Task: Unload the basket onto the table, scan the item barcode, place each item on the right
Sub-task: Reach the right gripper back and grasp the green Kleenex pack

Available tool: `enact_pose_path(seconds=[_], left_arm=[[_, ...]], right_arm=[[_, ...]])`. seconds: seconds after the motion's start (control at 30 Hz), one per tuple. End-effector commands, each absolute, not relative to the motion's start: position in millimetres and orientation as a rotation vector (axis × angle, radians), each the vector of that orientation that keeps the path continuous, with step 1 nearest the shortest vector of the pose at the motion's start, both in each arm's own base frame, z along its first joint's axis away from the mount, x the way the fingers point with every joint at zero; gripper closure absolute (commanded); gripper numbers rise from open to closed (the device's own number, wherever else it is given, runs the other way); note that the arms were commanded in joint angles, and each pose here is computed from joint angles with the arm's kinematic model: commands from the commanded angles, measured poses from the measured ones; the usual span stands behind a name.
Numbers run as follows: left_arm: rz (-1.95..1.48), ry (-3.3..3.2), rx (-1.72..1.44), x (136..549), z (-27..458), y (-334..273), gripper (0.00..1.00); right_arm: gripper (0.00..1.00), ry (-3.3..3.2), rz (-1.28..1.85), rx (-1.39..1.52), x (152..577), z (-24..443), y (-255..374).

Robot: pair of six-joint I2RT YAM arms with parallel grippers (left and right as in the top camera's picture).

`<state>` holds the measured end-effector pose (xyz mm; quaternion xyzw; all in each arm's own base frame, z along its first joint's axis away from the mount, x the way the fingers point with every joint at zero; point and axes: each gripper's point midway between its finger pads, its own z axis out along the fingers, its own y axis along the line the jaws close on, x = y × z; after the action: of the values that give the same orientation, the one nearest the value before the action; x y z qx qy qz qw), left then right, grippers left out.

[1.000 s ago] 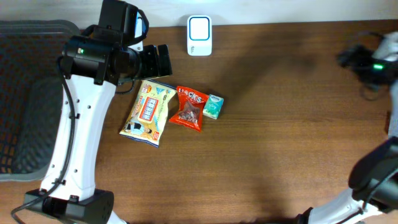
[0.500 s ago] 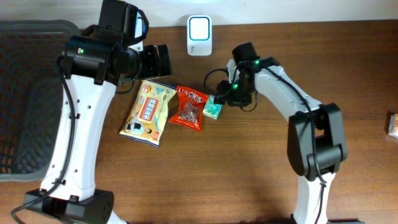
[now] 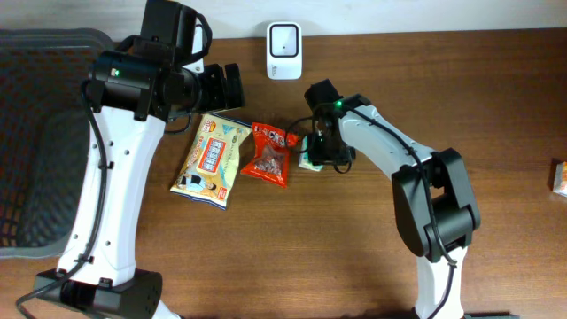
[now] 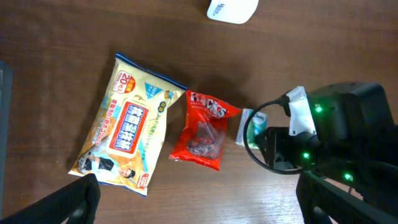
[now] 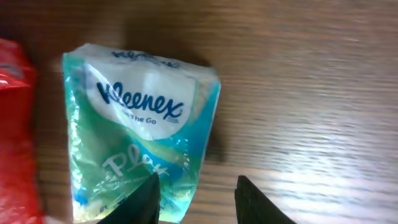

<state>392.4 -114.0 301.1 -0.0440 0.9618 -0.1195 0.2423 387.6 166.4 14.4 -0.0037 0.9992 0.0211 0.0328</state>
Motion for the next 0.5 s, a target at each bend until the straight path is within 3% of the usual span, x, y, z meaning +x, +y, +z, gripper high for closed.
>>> enact_pose_path(seconds=[0.0,0.1,0.2,0.33,0.47], left_arm=[[-0.318,2.627,-0.106,393,301,-113,0.01],[-0.318,2.627,-0.106,393,301,-113,0.01],[-0.318,2.627,-0.106,393,301,-113,0.01],[-0.318,2.627,-0.106,393,301,-113,0.01],[-0.318,2.627,-0.106,393,301,-113,0.01]], right_arm=[[0.55,3.016,-0.351,0.028,398,38,115],[0.50,2.981,-0.450,0.050,410,73,95],[0.43,3.042,-0.037,-0.344,409,85,146],[0.42,2.996,-0.115,-0.500,401,81,172],[0.49,2.950,-0.237,-0.403,398,53,179]])
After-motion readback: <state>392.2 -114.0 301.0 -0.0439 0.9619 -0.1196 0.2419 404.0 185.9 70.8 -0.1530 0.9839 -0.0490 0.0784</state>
